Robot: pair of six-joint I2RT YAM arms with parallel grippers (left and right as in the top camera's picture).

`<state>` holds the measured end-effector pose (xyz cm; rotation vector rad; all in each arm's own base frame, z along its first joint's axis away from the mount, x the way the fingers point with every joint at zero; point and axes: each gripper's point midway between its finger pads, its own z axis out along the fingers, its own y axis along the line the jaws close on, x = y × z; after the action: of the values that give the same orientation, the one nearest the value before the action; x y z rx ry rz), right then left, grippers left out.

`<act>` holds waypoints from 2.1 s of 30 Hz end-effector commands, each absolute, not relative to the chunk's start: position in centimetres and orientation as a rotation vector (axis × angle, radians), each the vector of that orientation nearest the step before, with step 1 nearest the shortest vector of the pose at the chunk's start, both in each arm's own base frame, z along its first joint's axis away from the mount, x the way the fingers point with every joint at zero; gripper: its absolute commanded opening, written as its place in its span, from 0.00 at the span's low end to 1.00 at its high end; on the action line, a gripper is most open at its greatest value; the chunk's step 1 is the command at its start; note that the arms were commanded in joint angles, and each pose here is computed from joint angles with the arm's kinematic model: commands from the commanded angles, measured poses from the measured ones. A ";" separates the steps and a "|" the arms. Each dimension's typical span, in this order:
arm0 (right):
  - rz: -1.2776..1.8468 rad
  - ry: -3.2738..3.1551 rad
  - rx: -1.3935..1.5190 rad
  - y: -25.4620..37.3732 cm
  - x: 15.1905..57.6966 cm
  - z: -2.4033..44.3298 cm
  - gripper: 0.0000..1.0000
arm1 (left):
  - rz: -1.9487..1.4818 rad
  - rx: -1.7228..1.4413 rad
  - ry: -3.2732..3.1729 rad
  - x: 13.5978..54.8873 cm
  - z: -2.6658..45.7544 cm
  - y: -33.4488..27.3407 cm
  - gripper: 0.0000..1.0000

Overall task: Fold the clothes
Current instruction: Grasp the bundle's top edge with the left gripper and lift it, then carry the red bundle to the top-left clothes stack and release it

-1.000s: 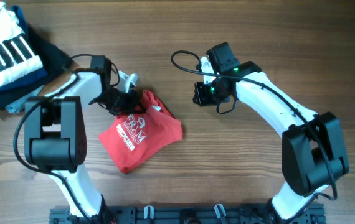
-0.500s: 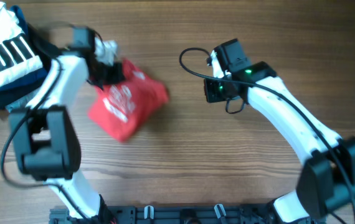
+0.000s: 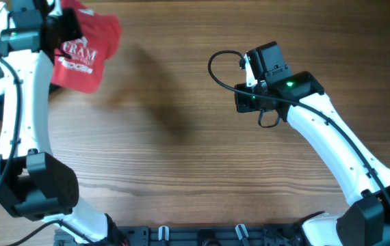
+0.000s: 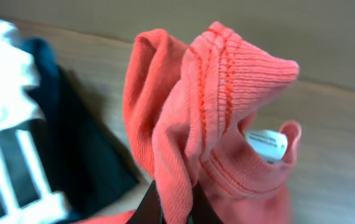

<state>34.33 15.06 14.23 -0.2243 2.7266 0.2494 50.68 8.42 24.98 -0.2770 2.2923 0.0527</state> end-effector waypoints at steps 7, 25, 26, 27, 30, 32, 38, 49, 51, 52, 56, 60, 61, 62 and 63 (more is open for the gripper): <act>0.218 2.716 -0.199 14.4 34.3 15.1 0.14 | 0.183 -0.582 2.067 49.7 29.4 19.6 0.04; 0.231 2.759 -0.172 14.4 33.4 14.8 0.12 | 0.309 -0.792 1.895 50.3 24.5 33.6 0.06; 0.232 2.760 -0.170 14.4 33.4 14.7 0.12 | 0.312 -0.792 1.886 50.5 24.3 33.9 0.06; 0.231 2.763 -0.170 14.3 33.3 14.7 0.12 | 0.316 -0.793 1.874 50.6 24.2 34.3 0.06; 0.232 2.771 -0.151 14.3 33.2 14.7 0.12 | 0.328 -0.789 1.833 51.1 24.1 35.4 0.28; 0.232 2.773 -0.146 14.3 33.2 14.6 0.12 | 0.336 -0.789 1.813 51.2 24.0 36.1 0.65; 0.231 2.775 -0.146 14.3 33.1 14.6 0.12 | 0.369 -0.918 1.731 48.9 24.2 39.7 1.00; 0.247 2.736 -0.144 14.6 34.0 15.0 0.63 | 0.237 -0.798 1.699 47.9 33.3 35.5 1.00; 0.258 2.715 -0.144 14.8 34.4 15.2 0.86 | 0.189 -0.770 1.751 48.7 33.1 32.9 1.00; 0.279 2.702 -0.148 15.1 34.6 15.4 0.94 | 0.167 -0.758 1.785 49.2 32.6 31.4 1.00; 0.368 2.648 -0.166 16.5 35.5 16.2 0.99 | 0.049 -0.694 2.010 51.1 28.7 23.0 1.00; 0.403 2.572 -0.173 17.2 37.0 17.2 1.00 | -0.105 -0.563 2.264 51.4 24.7 12.7 1.00; 0.409 2.551 -0.174 17.3 37.4 17.5 0.99 | -0.122 -0.534 2.301 51.3 24.2 10.8 1.00; 0.415 2.533 -0.172 17.4 37.7 17.8 1.00 | -0.143 -0.494 2.347 51.1 23.6 8.5 1.00; 0.421 2.511 -0.171 17.5 38.1 18.1 0.99 | -0.162 -0.454 2.384 50.9 23.1 6.4 1.00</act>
<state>37.20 16.99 16.19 -0.1652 2.5843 0.3729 50.80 13.56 23.66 -0.5899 2.2944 -0.0551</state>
